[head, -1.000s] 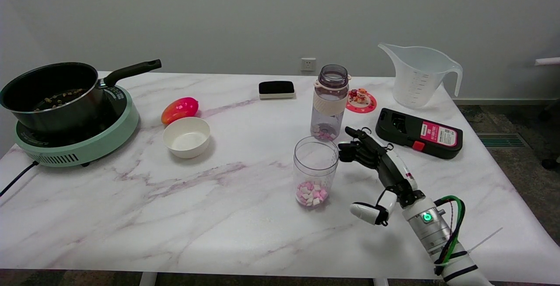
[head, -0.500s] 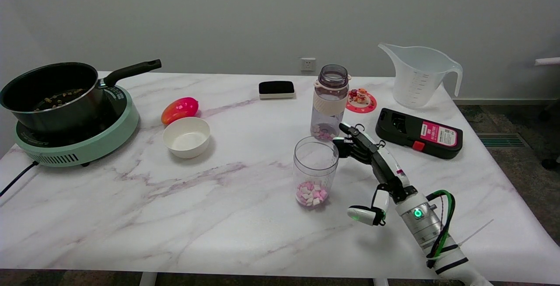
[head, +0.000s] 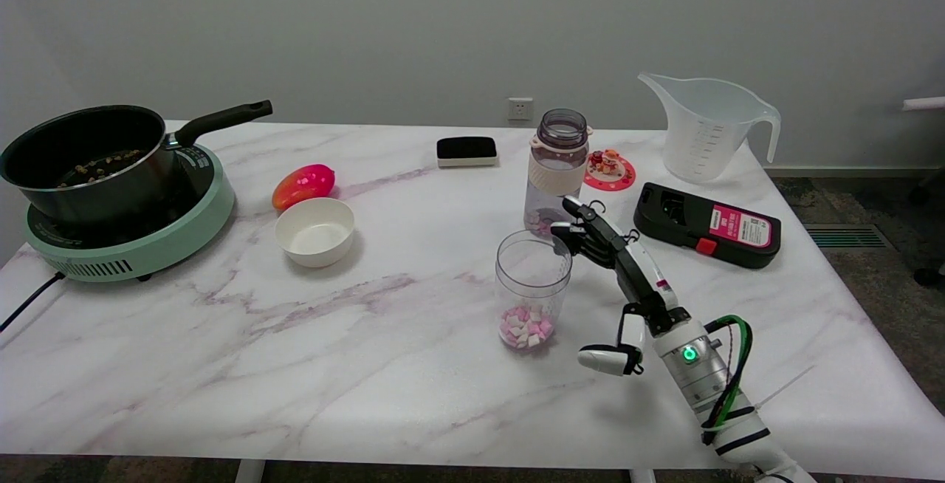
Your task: Pick up the measuring cup.
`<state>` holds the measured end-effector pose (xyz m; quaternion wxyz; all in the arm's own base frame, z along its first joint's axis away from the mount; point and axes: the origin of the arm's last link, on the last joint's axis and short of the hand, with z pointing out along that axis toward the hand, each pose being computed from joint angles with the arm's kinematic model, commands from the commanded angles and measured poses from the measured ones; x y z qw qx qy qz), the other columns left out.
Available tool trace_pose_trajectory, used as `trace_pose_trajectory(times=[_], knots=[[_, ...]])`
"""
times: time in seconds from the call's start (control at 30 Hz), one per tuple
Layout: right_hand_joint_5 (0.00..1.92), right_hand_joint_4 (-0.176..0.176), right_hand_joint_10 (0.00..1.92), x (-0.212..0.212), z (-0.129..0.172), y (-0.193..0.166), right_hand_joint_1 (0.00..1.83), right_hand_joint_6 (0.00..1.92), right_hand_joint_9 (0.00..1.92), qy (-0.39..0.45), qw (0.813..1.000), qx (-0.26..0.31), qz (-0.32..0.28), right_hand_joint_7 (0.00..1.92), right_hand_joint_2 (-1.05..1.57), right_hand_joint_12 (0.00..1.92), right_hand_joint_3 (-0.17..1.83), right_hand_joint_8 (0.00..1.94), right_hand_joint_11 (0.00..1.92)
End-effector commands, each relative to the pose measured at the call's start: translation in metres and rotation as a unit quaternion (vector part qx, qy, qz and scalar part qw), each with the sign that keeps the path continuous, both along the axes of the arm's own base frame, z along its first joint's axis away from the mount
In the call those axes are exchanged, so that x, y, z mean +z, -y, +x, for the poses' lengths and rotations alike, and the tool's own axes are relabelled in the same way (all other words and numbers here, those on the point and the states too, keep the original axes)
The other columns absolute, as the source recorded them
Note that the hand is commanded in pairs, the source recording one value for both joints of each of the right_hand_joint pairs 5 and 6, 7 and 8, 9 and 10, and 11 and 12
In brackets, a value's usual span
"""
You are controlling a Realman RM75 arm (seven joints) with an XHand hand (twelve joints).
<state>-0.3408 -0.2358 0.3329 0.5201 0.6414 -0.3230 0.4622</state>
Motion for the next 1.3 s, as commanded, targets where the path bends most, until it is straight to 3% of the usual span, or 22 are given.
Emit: trace_pose_trajectory(times=[0.03, 0.17, 0.43, 0.67, 1.0, 1.2, 1.3], knots=[[0.2, 0.0, 0.52, -0.025, 0.002, 0.017, 1.22, 0.2, 0.52, 0.013, 1.0, 0.02, 0.013, 0.5, -0.87, 0.57, 1.45, 0.5, 0.57], [0.2, 0.0, 0.52, -0.036, -0.005, 0.019, 1.22, 0.2, 0.52, 0.031, 0.999, 0.011, 0.022, 0.51, -0.87, 0.58, 1.38, 0.51, 0.58], [0.22, 0.0, 0.54, -0.051, -0.012, 0.024, 1.27, 0.22, 0.54, 0.03, 0.999, 0.0, 0.032, 0.54, -0.7, 0.59, 1.48, 0.54, 0.59], [0.22, 0.0, 0.55, -0.065, -0.015, 0.029, 1.27, 0.22, 0.55, 0.027, 0.999, 0.0, 0.047, 0.55, -0.73, 0.6, 1.62, 0.55, 0.6], [0.22, 0.0, 0.57, -0.074, -0.012, 0.036, 1.26, 0.22, 0.57, 0.032, 0.998, 0.006, 0.055, 0.56, -0.78, 0.62, 1.58, 0.56, 0.62], [0.24, 0.0, 0.59, -0.074, -0.012, 0.037, 1.27, 0.24, 0.59, 0.031, 0.998, 0.006, 0.054, 0.58, -0.68, 0.64, 1.37, 0.58, 0.64], [0.43, 0.0, 0.72, -0.072, -0.012, 0.037, 1.31, 0.43, 0.72, 0.031, 0.998, 0.006, 0.051, 0.87, -0.29, 0.74, 1.15, 0.87, 0.74]])
